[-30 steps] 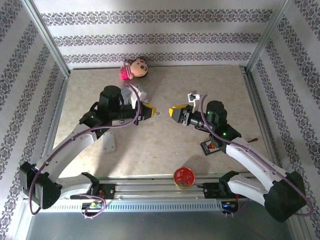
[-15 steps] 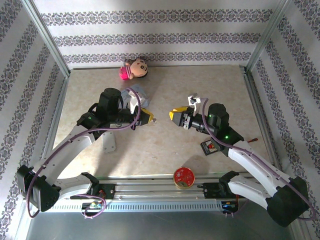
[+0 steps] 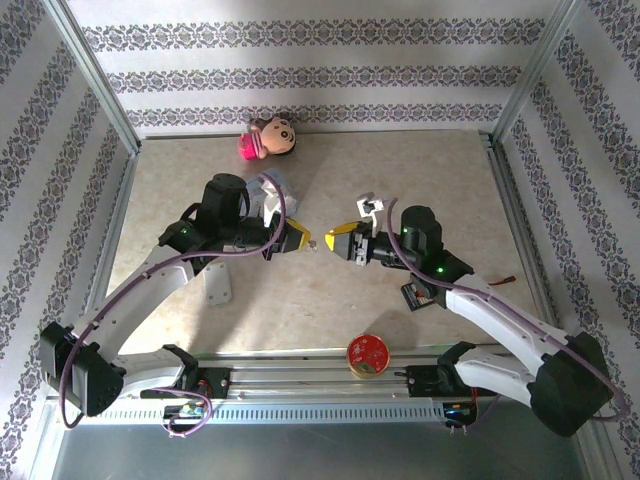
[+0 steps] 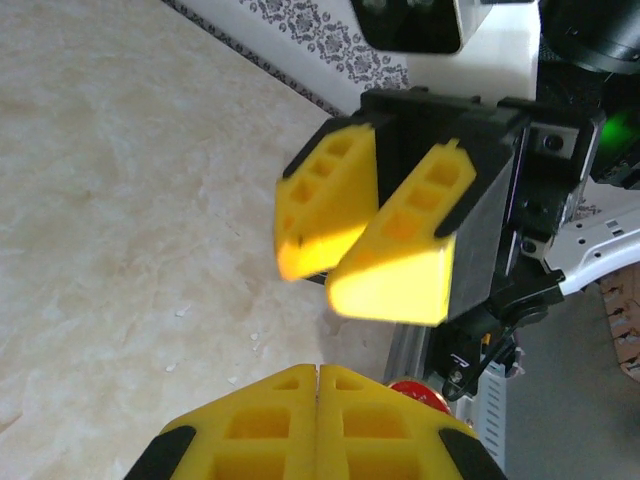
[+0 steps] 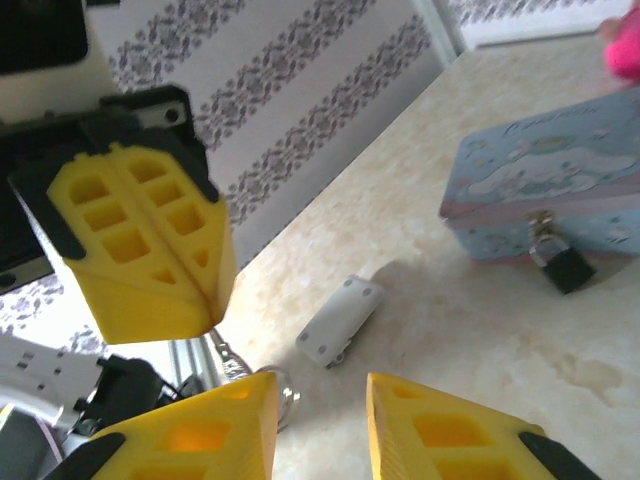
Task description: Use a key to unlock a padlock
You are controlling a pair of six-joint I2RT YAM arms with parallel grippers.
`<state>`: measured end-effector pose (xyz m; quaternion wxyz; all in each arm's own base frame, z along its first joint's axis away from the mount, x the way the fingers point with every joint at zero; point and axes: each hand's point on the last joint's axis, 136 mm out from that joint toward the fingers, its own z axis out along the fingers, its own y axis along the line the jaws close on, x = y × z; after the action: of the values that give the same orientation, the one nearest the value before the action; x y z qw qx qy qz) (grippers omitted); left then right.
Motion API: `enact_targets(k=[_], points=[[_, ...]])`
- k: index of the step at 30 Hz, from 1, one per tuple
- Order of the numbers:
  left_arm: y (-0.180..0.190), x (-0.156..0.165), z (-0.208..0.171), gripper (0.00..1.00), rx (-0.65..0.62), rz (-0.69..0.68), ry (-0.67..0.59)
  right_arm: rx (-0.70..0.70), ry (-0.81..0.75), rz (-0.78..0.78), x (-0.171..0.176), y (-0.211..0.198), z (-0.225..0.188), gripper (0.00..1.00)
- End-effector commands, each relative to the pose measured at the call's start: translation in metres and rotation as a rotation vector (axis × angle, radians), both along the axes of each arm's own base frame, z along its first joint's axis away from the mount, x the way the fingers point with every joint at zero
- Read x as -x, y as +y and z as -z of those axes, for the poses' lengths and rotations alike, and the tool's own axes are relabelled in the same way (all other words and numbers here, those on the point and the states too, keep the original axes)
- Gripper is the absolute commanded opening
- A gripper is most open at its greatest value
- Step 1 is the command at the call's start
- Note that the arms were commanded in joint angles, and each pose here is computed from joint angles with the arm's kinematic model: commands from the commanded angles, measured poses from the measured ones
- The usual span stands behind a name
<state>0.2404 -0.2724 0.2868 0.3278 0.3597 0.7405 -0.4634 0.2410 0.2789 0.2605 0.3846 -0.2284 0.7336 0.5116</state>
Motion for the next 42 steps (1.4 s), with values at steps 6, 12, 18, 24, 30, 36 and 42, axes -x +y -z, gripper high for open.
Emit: enact_targets(k=[6,12,18,24,30,36,42], points=[[0.001,0.0,-0.019,0.0,0.099,0.052,-0.023,-0.055,-0.1,-0.161,0.017,0.028,-0.031,0.25],[0.003,0.002,-0.028,0.0,0.168,0.075,-0.02,-0.062,-0.092,-0.174,0.015,0.032,-0.03,0.23],[0.005,0.0,-0.029,0.0,0.178,0.071,-0.017,-0.073,-0.099,-0.18,0.016,0.034,-0.032,0.18],[0.009,-0.003,-0.032,0.0,0.193,0.053,-0.018,-0.068,-0.105,-0.168,0.015,0.032,-0.03,0.12],[0.013,-0.006,-0.035,0.0,0.204,0.036,-0.02,-0.067,-0.101,-0.167,0.015,0.031,-0.029,0.03],[0.02,-0.016,-0.039,0.0,0.232,-0.012,-0.019,-0.06,-0.084,-0.101,0.004,0.024,-0.026,0.0],[0.027,-0.032,-0.043,0.58,0.253,-0.102,-0.018,-0.06,-0.052,-0.033,-0.011,0.016,-0.026,0.0]])
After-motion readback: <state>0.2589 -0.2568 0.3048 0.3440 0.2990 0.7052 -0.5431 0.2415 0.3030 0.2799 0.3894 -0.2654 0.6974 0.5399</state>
